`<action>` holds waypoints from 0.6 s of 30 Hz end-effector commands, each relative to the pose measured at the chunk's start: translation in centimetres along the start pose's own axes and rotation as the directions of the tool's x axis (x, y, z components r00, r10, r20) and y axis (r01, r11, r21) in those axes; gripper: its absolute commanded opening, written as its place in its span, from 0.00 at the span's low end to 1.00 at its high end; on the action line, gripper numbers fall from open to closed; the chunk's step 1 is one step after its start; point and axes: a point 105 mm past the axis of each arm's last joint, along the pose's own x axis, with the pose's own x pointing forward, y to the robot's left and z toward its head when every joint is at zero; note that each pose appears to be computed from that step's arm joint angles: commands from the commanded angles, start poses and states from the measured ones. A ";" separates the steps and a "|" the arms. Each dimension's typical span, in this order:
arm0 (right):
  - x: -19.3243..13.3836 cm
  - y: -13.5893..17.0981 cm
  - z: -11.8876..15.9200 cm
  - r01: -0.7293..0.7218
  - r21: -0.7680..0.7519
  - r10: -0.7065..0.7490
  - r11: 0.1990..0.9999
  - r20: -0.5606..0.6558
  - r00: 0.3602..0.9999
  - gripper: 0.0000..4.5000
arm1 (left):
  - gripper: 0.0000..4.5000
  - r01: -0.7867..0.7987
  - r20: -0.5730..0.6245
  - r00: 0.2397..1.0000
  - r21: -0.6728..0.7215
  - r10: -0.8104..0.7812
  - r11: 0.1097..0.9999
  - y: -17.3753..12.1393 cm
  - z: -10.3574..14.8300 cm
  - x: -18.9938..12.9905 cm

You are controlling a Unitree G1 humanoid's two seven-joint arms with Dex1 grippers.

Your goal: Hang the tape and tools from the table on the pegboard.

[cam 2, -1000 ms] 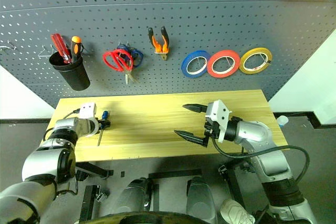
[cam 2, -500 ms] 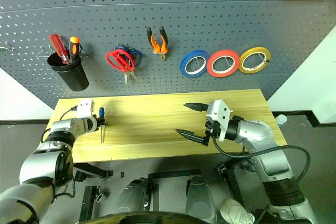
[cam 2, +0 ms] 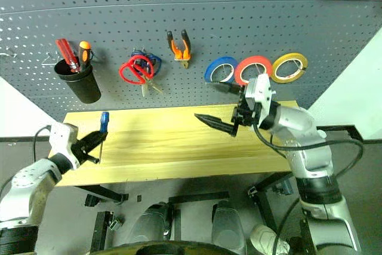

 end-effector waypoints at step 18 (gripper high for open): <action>3.0 0.5 3.3 -0.095 -0.017 0.097 0.995 0.176 0.980 1.00 | 0.10 -0.322 0.675 0.730 0.199 0.109 0.925 5.7 19.4 2.9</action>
